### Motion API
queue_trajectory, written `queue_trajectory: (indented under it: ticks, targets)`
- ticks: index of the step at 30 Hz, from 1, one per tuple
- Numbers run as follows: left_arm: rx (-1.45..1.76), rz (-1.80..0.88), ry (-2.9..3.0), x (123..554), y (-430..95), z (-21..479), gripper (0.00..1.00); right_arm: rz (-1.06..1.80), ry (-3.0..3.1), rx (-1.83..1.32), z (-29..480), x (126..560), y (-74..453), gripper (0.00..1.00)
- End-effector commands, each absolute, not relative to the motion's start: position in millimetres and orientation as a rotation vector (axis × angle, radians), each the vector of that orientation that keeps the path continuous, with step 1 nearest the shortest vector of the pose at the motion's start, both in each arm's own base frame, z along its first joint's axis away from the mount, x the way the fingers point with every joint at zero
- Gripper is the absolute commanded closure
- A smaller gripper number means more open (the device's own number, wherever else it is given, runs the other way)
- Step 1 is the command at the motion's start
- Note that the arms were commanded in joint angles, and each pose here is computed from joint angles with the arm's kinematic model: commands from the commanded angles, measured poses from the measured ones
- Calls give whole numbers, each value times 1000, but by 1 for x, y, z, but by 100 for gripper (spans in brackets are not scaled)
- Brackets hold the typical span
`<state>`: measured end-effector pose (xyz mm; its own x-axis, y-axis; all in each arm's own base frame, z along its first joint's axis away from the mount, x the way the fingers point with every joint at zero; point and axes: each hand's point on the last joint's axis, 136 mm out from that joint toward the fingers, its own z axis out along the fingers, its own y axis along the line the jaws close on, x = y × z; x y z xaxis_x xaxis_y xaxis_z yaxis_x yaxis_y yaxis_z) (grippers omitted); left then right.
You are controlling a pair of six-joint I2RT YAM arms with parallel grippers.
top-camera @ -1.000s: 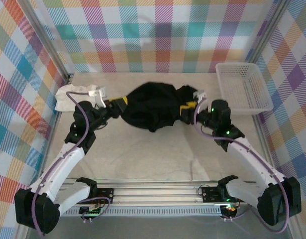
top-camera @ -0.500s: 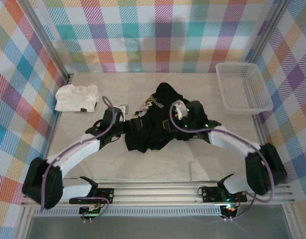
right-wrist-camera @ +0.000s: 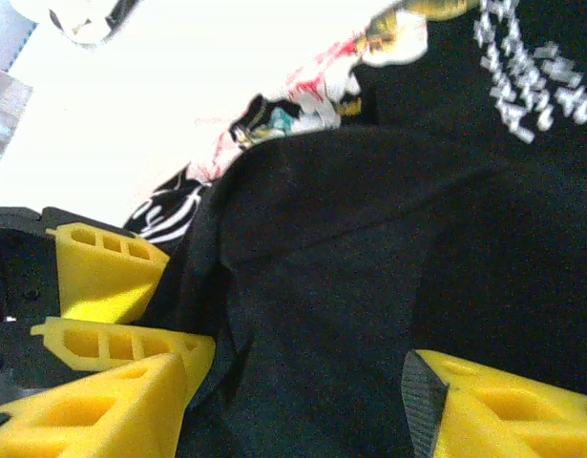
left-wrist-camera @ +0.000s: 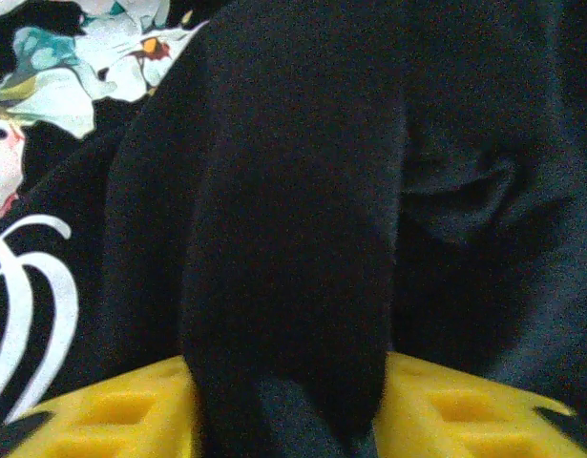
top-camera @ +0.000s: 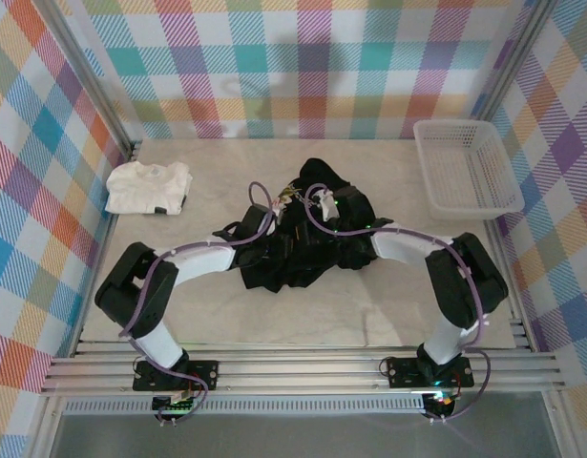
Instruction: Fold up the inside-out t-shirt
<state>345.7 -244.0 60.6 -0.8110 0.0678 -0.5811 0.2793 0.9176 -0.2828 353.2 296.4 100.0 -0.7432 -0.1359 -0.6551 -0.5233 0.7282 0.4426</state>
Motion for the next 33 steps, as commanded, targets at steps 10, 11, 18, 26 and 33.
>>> queue_trajectory:
  ticks: [10,11,18,26,33]
  targets:
    - [181,-917,2242,343,-248,133,100,1015,2296,-418,100,374,326,65]
    - [166,-957,2231,341,-245,138,100,1020,2278,-433,107,373,323,74]
    - [146,-1300,2043,318,-236,222,100,1235,2027,-714,190,313,288,100]
    - [213,-1414,1874,294,-234,301,100,943,2172,-556,195,307,237,83]
    - [240,-1429,1866,290,-238,313,100,884,2096,-651,204,277,265,48]
